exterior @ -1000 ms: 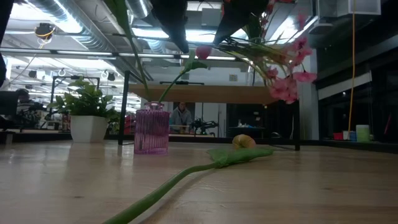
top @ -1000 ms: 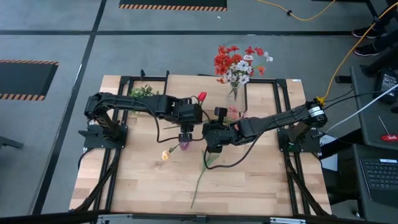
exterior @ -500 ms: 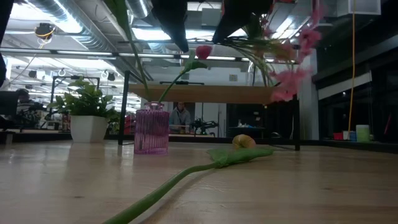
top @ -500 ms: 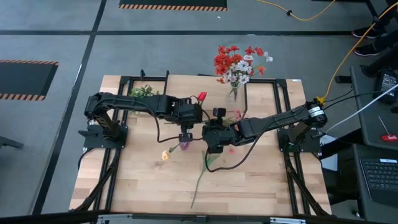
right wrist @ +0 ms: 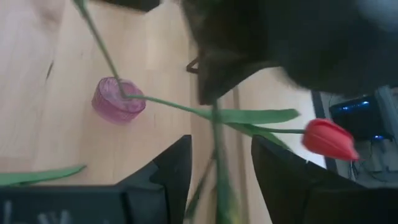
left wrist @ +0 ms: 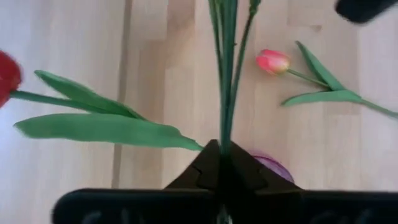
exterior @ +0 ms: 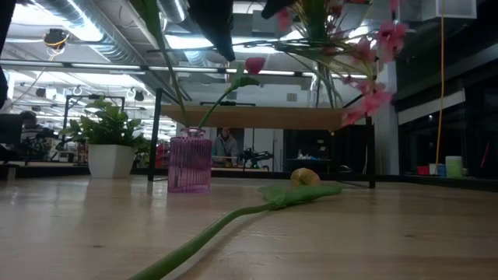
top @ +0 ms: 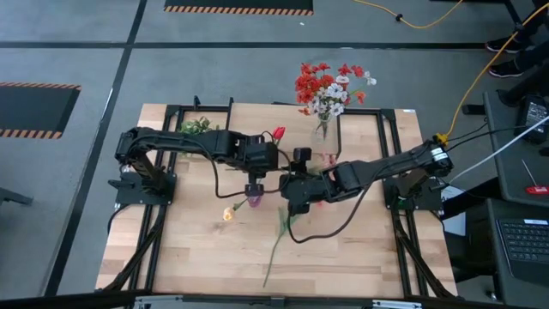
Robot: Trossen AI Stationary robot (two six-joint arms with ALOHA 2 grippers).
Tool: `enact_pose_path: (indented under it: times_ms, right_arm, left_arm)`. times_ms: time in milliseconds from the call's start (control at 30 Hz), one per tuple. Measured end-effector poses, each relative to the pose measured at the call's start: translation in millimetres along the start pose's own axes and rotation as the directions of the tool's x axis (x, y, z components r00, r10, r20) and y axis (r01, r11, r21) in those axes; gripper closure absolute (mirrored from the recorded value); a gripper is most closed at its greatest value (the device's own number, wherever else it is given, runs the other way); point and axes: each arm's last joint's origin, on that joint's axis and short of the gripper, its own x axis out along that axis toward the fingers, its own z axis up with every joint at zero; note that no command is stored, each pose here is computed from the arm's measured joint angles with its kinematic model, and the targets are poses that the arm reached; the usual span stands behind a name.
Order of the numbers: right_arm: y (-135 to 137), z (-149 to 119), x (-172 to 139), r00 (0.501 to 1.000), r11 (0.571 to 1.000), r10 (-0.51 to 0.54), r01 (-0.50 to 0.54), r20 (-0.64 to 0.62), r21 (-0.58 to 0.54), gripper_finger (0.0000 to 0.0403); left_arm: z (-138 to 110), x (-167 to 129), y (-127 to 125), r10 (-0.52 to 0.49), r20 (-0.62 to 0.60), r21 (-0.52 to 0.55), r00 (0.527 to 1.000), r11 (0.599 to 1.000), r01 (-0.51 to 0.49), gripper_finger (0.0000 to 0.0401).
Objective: Pick and place flowers into a vace then onto a shelf
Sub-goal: Put the pink flowers into the purple vase
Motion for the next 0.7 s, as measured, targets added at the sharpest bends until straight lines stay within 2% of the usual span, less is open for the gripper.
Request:
enact_pose_path:
  times_ms: [133,233,333,567,700]
  right_arm:
    - [-6,5,-9,0.998,0.998,-0.067,0.067,0.000,-0.010,0.0241]
    - [-13,12,-22,0.990,0.989,-0.142,0.143,0.014,-0.046,0.0262]
    - [-19,18,-39,0.990,0.989,-0.137,0.138,0.031,-0.046,0.0295]
    - [-32,31,-77,0.989,0.991,-0.116,0.121,0.097,-0.055,0.0393]
    - [-41,34,-99,0.983,0.995,-0.100,0.103,0.155,-0.015,0.0394]
  left_arm:
    - [-1,-11,3,-0.032,0.034,0.059,0.999,0.998,0.030,0.0397]
    - [-5,-25,11,-0.049,0.071,0.045,0.996,0.998,0.045,0.0397]
    - [-10,-43,21,-0.059,0.118,0.015,0.991,0.998,0.058,0.0397]
    - [-23,-82,32,-0.083,0.227,0.049,0.970,0.996,0.073,0.0397]
    - [-27,-91,42,-0.073,0.253,0.028,0.965,0.997,0.068,0.0397]
